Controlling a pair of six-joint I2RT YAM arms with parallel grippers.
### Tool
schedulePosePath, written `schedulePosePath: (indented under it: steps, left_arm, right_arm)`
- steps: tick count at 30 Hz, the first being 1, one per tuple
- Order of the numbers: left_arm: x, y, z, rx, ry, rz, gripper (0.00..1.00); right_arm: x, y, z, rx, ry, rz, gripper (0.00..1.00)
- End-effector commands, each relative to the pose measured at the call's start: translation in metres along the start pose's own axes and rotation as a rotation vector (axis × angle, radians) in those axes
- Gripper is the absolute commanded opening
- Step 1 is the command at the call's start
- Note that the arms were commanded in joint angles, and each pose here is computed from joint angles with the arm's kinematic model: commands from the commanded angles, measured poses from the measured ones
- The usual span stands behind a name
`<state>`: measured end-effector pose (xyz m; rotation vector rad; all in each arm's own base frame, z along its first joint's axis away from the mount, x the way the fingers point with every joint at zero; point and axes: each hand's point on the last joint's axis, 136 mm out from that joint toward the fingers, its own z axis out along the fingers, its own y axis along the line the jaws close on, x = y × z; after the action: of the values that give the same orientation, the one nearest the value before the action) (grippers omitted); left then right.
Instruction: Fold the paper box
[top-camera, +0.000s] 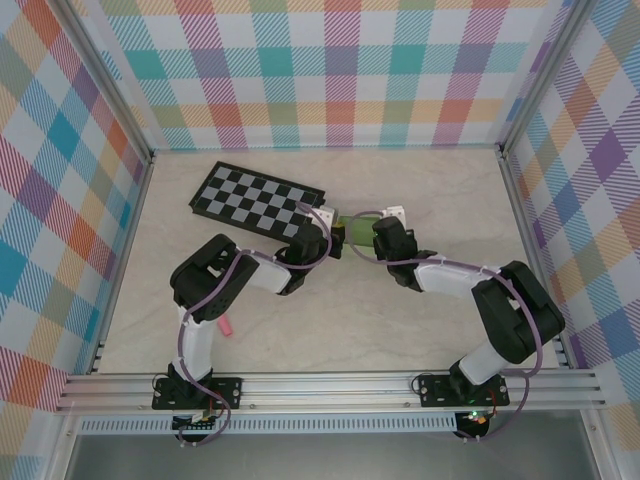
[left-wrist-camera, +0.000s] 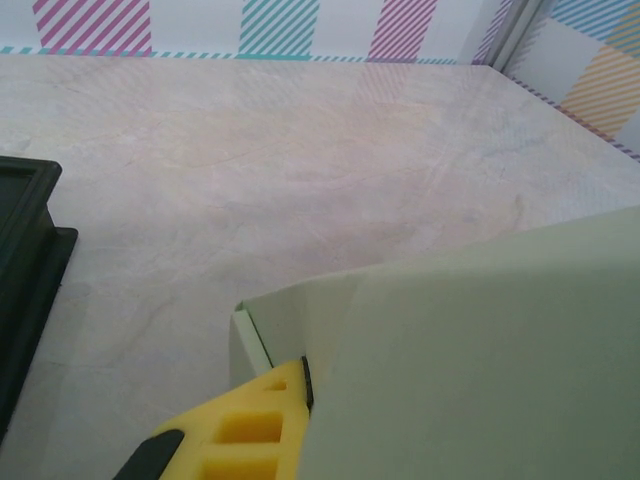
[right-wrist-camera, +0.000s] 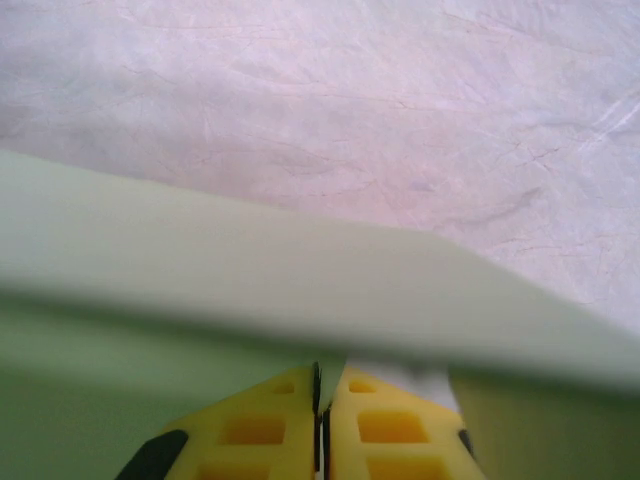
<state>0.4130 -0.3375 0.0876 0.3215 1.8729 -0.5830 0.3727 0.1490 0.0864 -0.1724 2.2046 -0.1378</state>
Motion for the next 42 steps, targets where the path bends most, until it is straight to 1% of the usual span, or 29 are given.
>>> schedulePosePath:
  steps: [1,6,8,10,12,13,16,19,21,23,26,29,31,33,35,36,40,42]
  left_arm:
    - [0.061,-0.019,-0.004,0.056,0.168,0.046,0.08]
    - [0.059,-0.006,-0.004,-0.021,0.168,0.036,0.08]
    - [0.057,-0.003,-0.004,-0.037,0.168,0.042,0.08]
    - [0.057,-0.001,-0.004,-0.048,0.169,0.05,0.08]
    - [0.057,0.001,-0.004,-0.06,0.167,0.061,0.08]
    - [0.057,0.003,-0.003,-0.067,0.166,0.068,0.08]
    - [0.059,0.007,-0.003,-0.093,0.166,0.082,0.07]
    - [0.063,0.01,-0.003,-0.103,0.168,0.089,0.07]
    - [0.064,0.011,-0.002,-0.11,0.169,0.094,0.07]
    - [0.064,0.012,-0.002,-0.113,0.167,0.1,0.07]
    - [0.063,0.013,-0.002,-0.119,0.166,0.109,0.07]
    - [0.062,0.013,-0.002,-0.118,0.165,0.119,0.07]
    - [0.06,0.014,-0.002,-0.127,0.165,0.129,0.07]
    - [0.057,0.013,-0.002,-0.127,0.159,0.137,0.07]
    - [0.056,0.013,-0.002,-0.125,0.158,0.141,0.07]
    - [0.055,0.012,-0.002,-0.124,0.157,0.141,0.07]
    - [0.056,0.012,0.0,-0.123,0.163,0.14,0.08]
    - [0.055,0.011,0.001,-0.124,0.162,0.138,0.09]
  right_arm:
    - [0.021,0.024,-0.008,-0.131,0.061,-0.038,0.14]
    - [0.017,0.016,-0.026,-0.138,0.051,-0.005,0.35]
    - [0.018,0.01,-0.035,-0.139,0.049,0.019,0.41]
    - [0.025,0.005,-0.045,-0.15,0.059,0.055,0.47]
    - [0.036,-0.001,-0.055,-0.151,0.083,0.096,0.49]
    - [0.042,-0.005,-0.061,-0.151,0.092,0.118,0.51]
    - [0.054,-0.022,-0.079,-0.129,0.101,0.205,0.64]
    - [0.054,-0.029,-0.099,-0.16,0.106,0.215,0.75]
    - [0.048,-0.026,-0.112,-0.217,0.119,0.181,0.75]
    - [0.038,-0.028,-0.124,-0.249,0.137,0.2,0.76]
    - [0.028,-0.033,-0.137,-0.305,0.229,0.332,0.77]
    - [0.018,-0.033,-0.141,-0.406,0.367,0.563,0.79]
    - [0.006,-0.032,-0.14,-0.462,0.443,0.699,0.75]
    - [-0.009,-0.029,-0.138,-0.51,0.465,0.754,0.75]
    - [-0.022,-0.028,-0.132,-0.512,0.477,0.798,0.83]
    - [-0.027,-0.029,-0.127,-0.501,0.498,0.84,0.84]
    - [-0.042,-0.017,-0.104,-0.529,0.63,0.998,0.85]
    - [-0.041,-0.013,-0.092,-0.506,0.694,1.047,0.85]
